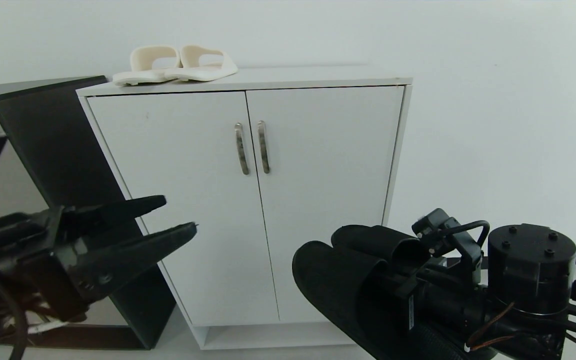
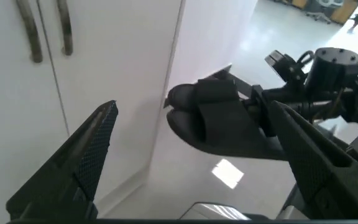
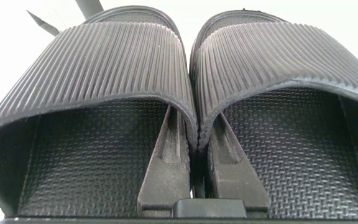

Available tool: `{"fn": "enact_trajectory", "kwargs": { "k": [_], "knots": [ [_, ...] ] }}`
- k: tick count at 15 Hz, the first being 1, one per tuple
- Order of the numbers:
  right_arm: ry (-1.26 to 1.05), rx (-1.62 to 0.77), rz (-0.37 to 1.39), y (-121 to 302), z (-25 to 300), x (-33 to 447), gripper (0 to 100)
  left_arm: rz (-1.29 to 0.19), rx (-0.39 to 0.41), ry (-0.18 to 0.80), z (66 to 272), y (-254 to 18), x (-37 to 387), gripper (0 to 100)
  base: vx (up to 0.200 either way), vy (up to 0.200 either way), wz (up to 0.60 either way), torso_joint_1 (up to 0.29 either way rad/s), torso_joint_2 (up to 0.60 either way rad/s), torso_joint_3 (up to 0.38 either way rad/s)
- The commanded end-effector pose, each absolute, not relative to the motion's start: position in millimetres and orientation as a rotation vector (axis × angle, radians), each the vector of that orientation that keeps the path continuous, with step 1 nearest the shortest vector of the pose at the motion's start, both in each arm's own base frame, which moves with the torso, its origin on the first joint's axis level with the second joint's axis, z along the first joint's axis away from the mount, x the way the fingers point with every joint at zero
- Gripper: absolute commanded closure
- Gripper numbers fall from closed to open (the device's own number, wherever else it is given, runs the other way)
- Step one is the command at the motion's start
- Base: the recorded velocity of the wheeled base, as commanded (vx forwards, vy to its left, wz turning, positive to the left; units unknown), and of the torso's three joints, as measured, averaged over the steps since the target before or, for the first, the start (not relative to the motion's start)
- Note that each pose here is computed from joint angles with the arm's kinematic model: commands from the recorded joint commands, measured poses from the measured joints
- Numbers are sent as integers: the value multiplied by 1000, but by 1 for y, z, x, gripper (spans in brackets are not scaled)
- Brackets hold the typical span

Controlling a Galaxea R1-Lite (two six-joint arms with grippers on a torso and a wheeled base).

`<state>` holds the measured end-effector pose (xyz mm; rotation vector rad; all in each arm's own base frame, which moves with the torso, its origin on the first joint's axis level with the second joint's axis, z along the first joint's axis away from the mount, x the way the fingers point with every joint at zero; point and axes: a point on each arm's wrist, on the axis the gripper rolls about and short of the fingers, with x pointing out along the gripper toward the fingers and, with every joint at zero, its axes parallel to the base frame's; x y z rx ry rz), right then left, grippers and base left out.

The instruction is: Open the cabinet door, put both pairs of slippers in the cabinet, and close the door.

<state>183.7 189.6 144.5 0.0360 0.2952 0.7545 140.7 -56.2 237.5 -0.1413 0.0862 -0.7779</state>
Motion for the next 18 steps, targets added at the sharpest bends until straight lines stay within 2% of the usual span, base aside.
{"fn": "enact_trajectory", "kwargs": {
  "k": [1,4,6,7,13,18],
  "knots": [
    [299,34,756,190,143,184,100,-843,-172,158,240,-72,175,0,0,0,0,0,0,0],
    [302,34,757,190,143,184,100,-1031,-225,217,246,-86,210,0,0,0,0,0,0,0],
    [305,33,757,190,142,183,100,-1178,-232,221,255,-80,229,0,0,0,0,0,0,0],
    [305,33,757,190,142,183,100,-1195,-254,232,262,-80,240,0,0,0,0,0,0,0],
    [305,34,763,190,142,184,100,-1020,-255,203,266,-94,297,0,0,0,0,0,0,0],
    [311,32,765,190,141,184,100,-1005,-250,205,260,-99,327,0,0,0,0,0,0,0]
  ]
}}
